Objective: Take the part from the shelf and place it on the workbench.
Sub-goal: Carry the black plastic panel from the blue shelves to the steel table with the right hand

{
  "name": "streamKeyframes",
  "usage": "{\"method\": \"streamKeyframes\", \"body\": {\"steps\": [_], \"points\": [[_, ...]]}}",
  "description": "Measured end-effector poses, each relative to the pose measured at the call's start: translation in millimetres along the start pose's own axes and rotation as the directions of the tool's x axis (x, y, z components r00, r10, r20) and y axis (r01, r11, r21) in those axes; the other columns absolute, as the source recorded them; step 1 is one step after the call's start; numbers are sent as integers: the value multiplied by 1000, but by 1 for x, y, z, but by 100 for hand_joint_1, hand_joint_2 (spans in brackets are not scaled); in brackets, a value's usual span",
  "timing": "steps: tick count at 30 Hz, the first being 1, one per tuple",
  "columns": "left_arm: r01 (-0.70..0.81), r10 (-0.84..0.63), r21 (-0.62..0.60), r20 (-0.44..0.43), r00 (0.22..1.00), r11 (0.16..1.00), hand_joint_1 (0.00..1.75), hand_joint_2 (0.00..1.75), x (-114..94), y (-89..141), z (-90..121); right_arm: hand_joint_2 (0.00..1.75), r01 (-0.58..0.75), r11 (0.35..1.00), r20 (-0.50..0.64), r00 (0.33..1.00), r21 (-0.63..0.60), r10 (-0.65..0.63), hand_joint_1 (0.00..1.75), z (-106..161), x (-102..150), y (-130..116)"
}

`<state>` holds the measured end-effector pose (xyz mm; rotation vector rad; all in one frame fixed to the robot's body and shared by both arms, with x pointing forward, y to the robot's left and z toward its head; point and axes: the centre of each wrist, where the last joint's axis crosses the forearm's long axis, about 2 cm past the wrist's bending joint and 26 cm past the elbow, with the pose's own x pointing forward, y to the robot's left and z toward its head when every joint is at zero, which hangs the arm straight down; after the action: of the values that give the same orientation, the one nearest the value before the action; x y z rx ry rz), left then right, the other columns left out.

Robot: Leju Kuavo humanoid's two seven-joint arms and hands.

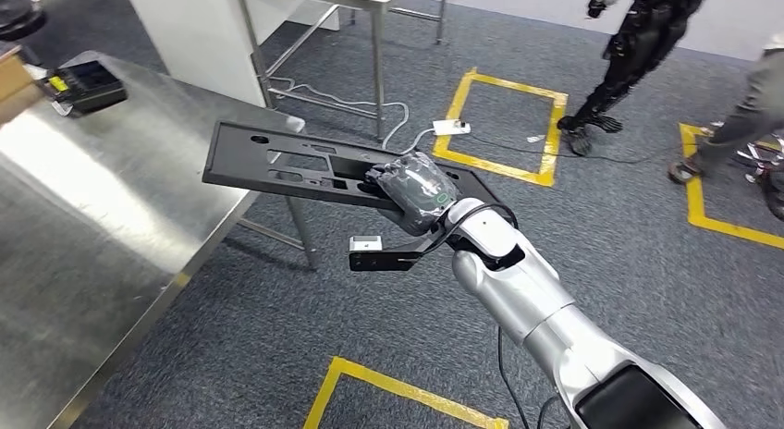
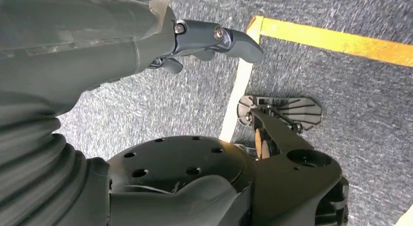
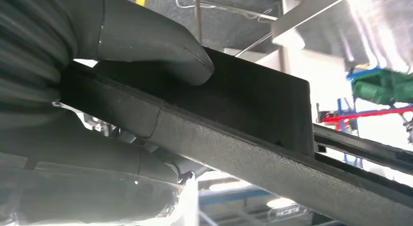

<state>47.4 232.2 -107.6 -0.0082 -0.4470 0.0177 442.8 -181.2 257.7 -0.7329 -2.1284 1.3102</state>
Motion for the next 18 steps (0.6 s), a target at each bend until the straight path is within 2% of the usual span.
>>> {"method": "streamKeyframes", "body": {"steps": [18], "points": [[6, -6, -1, 3, 1000, 1000, 0, 175, 0, 1, 0, 175, -1, 1000, -9, 1000, 17, 1, 175, 4, 0, 4]]}}
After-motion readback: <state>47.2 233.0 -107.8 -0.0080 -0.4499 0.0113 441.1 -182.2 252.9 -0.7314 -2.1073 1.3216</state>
